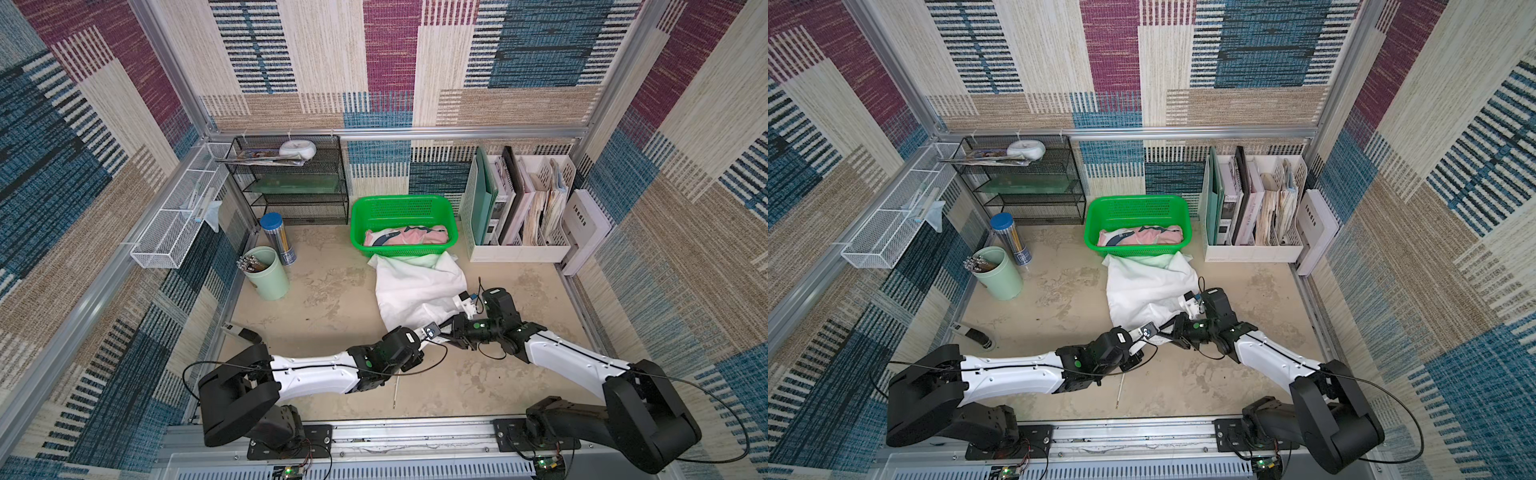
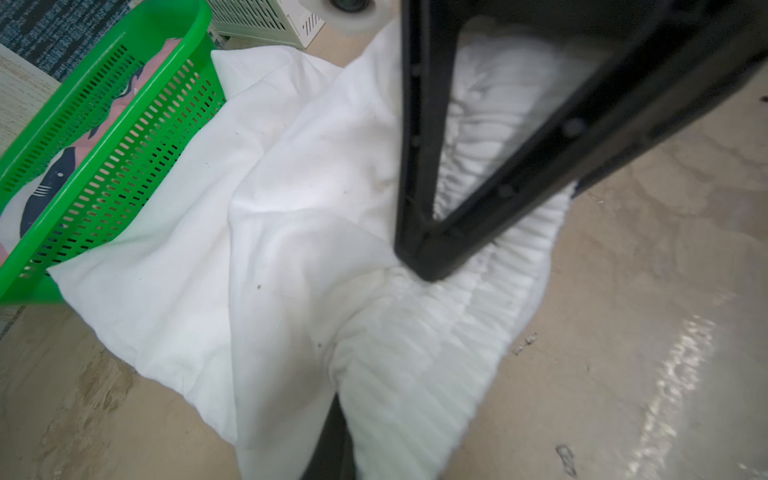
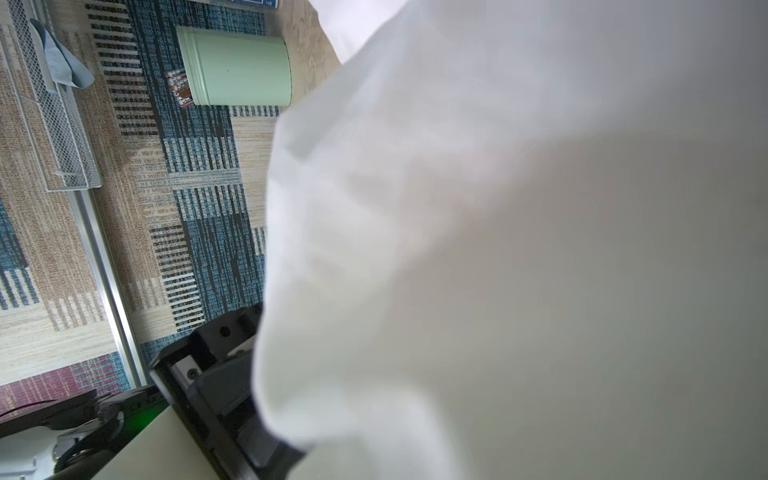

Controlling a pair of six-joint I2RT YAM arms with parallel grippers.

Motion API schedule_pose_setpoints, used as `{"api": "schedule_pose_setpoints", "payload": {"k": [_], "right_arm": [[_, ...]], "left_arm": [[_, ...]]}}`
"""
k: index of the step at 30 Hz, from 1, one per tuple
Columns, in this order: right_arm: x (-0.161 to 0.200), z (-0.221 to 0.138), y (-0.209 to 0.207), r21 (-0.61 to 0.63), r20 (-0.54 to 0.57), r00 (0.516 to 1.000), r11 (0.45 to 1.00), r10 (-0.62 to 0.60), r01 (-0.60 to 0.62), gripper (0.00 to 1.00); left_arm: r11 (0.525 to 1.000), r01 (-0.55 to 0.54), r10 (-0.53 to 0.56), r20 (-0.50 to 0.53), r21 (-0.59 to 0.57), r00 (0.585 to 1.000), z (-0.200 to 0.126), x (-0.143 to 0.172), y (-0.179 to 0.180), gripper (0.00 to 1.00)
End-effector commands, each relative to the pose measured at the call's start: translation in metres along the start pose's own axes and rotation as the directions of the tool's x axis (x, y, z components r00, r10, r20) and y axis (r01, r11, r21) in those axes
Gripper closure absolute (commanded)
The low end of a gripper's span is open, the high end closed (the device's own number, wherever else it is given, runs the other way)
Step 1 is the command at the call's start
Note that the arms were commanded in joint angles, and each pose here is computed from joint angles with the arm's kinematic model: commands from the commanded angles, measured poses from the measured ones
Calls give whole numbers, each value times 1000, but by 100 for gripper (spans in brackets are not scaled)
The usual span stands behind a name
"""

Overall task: Roll up the shorts
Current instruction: Roll the shorts at the center of the board.

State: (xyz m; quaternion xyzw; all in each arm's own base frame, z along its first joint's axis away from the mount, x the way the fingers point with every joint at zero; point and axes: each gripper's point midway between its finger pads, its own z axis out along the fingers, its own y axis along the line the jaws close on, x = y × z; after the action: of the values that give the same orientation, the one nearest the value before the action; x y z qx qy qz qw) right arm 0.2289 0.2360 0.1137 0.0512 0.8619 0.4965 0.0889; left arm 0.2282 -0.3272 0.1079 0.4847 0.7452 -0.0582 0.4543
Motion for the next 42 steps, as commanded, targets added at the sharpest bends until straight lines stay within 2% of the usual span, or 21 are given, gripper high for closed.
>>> {"api": "schedule_pose_setpoints", "payload": {"k": [1, 2, 5, 10, 15, 19, 24, 30, 33, 35, 38, 42], "right_arm": [[-5, -7, -6, 89, 22, 996, 993, -82, 79, 29], [-7, -10, -6, 110, 31, 994, 989, -100, 96, 24], [-11, -17, -2, 142, 45, 987, 979, -153, 145, 15], [-19, -28, -3, 246, 43, 967, 941, -251, 233, 14], [-31, -46, -3, 356, 73, 943, 891, -326, 281, 14], [-46, -65, -1, 446, 142, 912, 848, -384, 287, 13], [-59, -85, 7, 509, 210, 844, 792, -494, 337, 13], [-67, -92, 13, 558, 170, 764, 700, -622, 445, 15], [-69, -90, 19, 560, 123, 713, 642, -690, 524, 16], [-69, -89, 26, 558, 97, 667, 595, -739, 578, 18], [-65, -89, 41, 545, 60, 567, 502, -822, 671, 18], [-54, -87, 51, 532, -21, 415, 341, -910, 775, 18]], "left_arm": [[992, 1, 4, -38, 126, 999, -12, 4, -17, 100], [990, 2, 4, -45, 140, 999, -16, 6, -18, 100], [986, 10, 2, -66, 167, 998, -27, 11, -18, 100], [962, 28, 11, -140, 273, 990, -40, 25, -26, 100], [924, 75, 10, -219, 376, 976, -38, 32, -36, 100], [878, 122, 3, -260, 463, 966, -37, 30, -43, 100], [799, 200, -35, -288, 567, 957, -40, 22, -47, 100], [676, 332, -52, -406, 658, 912, -37, 23, -50, 100], [608, 377, -34, -452, 698, 891, -37, 22, -56, 100], [580, 405, -17, -486, 707, 874, -35, 25, -60, 100], [540, 452, 3, -538, 710, 843, -32, 32, -64, 100], [518, 527, 17, -624, 674, 782, -21, 53, -67, 100]]}}
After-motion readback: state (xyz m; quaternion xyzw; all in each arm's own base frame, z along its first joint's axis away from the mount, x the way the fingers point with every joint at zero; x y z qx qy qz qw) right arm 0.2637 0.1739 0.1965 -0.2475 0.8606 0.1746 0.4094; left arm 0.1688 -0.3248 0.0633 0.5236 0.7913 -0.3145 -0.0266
